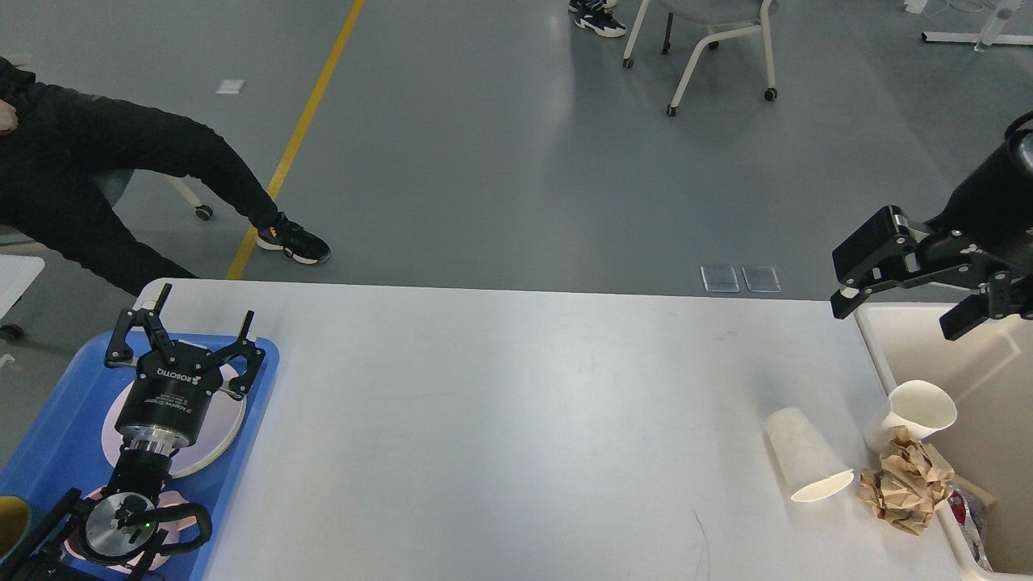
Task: Tidy desktop
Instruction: 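Lower the right gripper toward the white paper cup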
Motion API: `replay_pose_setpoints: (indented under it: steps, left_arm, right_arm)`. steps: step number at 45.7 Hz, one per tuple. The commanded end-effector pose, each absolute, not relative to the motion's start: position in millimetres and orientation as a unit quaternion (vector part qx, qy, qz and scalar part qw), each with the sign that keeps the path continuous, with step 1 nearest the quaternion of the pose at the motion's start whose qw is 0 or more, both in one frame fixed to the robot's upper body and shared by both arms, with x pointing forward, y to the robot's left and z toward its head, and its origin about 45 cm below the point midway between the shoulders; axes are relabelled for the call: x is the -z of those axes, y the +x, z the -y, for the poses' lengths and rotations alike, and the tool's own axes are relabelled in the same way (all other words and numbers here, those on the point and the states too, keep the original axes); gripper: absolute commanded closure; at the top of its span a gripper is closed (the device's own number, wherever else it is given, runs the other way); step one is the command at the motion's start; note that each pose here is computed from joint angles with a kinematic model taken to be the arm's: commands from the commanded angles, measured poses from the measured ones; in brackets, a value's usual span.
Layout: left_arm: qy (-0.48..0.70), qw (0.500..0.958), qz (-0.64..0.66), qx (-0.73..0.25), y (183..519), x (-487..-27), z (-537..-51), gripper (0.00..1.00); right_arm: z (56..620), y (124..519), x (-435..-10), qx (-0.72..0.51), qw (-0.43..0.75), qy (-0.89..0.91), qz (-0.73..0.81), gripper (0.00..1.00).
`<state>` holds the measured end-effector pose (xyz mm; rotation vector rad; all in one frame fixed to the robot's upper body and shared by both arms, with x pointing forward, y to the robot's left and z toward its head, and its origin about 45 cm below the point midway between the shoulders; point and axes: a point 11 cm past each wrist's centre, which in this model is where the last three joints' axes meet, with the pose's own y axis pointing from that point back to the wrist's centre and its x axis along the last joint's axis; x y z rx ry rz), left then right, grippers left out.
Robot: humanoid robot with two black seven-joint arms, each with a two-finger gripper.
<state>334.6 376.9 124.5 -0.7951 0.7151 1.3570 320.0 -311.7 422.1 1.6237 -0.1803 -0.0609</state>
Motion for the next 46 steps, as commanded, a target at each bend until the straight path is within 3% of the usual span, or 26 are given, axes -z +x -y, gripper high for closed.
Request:
replay_pose_setpoints:
  steps: [1,7,12,27,30,46]
  left_arm:
    - [-0.350,0.649,-0.315,-0.597,334.6,-124.5,-377.0,0.04]
    - [-0.350,0.650,-0.315,-0.597,334.6,-124.3,-376.6,0.04]
    - [-0.350,0.649,-0.315,-0.597,334.6,-124.5,-377.0,0.04]
    - [-0.350,0.649,-0.315,-0.597,334.6,-124.5,-377.0,0.04]
    - [-0.350,0.649,-0.315,-0.597,334.6,-124.5,-377.0,0.04]
    - [-0.350,0.649,-0.315,-0.597,334.6,-124.5,-377.0,0.04]
  right_arm:
    - [312.7,319.3,-422.4,0.026,0.687,0.722,0.080,0.00]
    - [319.6,319.0,-417.3,0.034,0.698,0.711,0.078,0.00]
    - [328.0,317.4,-413.7,0.034,0.738,0.670,0.074,0.08]
    - [320.4,330.6,-412.7,0.007,0.777,0.622,0.101,0.08]
    - [324.0,330.3,-393.8,0.023,0.767,0.633,0.104,0.17]
    - [338.1,336.1,-295.5,0.056,0.713,0.688,0.121,0.17]
